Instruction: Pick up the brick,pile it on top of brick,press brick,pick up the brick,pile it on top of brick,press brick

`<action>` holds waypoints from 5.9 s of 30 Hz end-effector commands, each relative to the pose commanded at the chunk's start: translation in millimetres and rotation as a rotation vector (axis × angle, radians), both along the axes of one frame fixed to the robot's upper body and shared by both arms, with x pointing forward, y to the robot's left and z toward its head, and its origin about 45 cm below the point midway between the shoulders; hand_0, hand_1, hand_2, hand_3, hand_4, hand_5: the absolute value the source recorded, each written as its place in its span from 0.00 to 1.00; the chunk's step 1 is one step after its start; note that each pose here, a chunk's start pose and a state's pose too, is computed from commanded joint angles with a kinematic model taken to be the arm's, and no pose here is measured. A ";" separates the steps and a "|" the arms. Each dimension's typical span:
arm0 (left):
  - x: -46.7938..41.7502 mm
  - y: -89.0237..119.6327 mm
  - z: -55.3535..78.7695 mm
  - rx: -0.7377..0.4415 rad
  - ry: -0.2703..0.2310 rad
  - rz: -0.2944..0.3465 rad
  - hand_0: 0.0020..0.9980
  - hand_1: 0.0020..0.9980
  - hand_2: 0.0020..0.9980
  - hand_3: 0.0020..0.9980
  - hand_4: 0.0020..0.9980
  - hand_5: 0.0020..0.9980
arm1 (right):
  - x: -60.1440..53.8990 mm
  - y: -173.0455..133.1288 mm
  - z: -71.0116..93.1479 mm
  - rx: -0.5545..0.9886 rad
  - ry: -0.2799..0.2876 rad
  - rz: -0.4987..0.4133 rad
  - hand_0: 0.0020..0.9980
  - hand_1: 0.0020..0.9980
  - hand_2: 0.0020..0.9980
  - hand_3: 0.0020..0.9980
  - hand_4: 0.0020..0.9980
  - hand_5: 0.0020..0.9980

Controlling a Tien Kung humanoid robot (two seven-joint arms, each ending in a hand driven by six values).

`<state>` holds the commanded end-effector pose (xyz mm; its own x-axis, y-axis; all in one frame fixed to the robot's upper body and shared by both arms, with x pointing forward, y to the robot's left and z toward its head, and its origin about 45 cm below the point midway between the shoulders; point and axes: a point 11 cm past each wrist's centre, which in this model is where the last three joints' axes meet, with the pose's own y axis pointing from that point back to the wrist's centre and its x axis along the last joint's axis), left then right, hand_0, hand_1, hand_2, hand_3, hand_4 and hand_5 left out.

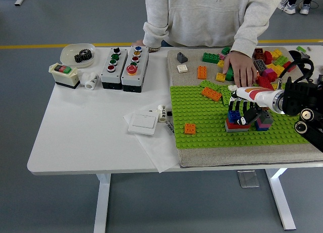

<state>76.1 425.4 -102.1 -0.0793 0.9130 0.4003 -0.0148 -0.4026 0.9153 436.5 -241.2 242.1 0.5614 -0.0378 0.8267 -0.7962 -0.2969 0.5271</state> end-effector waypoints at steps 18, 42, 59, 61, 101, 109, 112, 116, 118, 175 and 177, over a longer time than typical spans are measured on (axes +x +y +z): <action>1.7 -0.6 0.1 0.000 -0.003 -0.001 0.76 0.79 0.79 0.67 0.76 0.64 | 0.0 -0.1 -2.7 -0.003 0.007 -0.001 0.42 0.44 0.48 0.48 0.71 0.15; 3.3 -0.4 0.5 0.001 -0.006 -0.001 0.76 0.79 0.79 0.67 0.76 0.64 | -0.9 -0.8 -6.7 -0.015 0.025 0.003 0.42 0.45 0.49 0.49 0.73 0.15; -0.3 -0.2 -0.1 0.002 0.003 -0.004 0.76 0.79 0.79 0.67 0.76 0.64 | -1.6 -3.5 -8.3 -0.027 0.036 0.006 0.42 0.45 0.50 0.50 0.76 0.16; -0.8 -0.2 -0.2 0.002 0.003 -0.003 0.76 0.79 0.79 0.67 0.76 0.64 | -1.6 -3.9 -8.3 -0.029 0.036 0.006 0.42 0.45 0.50 0.50 0.76 0.16; 2.4 0.1 0.5 0.003 -0.003 -0.008 0.76 0.79 0.79 0.67 0.76 0.64 | 0.4 -5.4 -3.8 -0.038 0.027 0.017 0.41 0.48 0.58 0.61 0.85 0.20; 2.9 0.2 0.6 0.004 -0.004 -0.008 0.76 0.79 0.79 0.67 0.76 0.64 | 0.4 -7.6 -4.9 -0.044 0.032 0.015 0.41 0.49 0.59 0.62 0.86 0.20; 3.0 0.2 0.6 0.004 -0.004 -0.008 0.76 0.79 0.79 0.67 0.76 0.64 | 0.5 -7.1 -3.8 -0.043 0.029 0.017 0.41 0.49 0.59 0.63 0.87 0.20; 2.9 0.2 0.6 0.004 -0.004 -0.008 0.76 0.79 0.79 0.67 0.76 0.64 | 0.7 -6.7 -1.6 -0.042 0.025 0.019 0.41 0.49 0.59 0.63 0.87 0.20; 2.8 0.2 0.6 0.004 -0.003 -0.008 0.76 0.79 0.79 0.67 0.77 0.64 | 1.0 -7.2 0.0 -0.040 0.023 0.020 0.41 0.50 0.62 0.71 0.92 0.22; -1.7 -2.9 -1.5 -0.002 0.008 -0.026 0.77 0.80 0.79 0.67 0.76 0.64 | -84.8 3.1 21.7 0.172 -0.253 0.128 0.71 0.71 0.75 0.63 0.68 0.38; -1.1 -3.0 -1.5 -0.002 0.007 -0.025 0.77 0.80 0.79 0.67 0.76 0.64 | -84.2 3.0 20.0 0.163 -0.252 0.130 0.71 0.71 0.75 0.63 0.68 0.38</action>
<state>75.0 422.4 -103.5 -0.0533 0.9154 0.3990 -0.0186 -0.4004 0.9162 352.3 -238.3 262.1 0.3485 -0.1222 0.9293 -0.8456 -0.4687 0.2555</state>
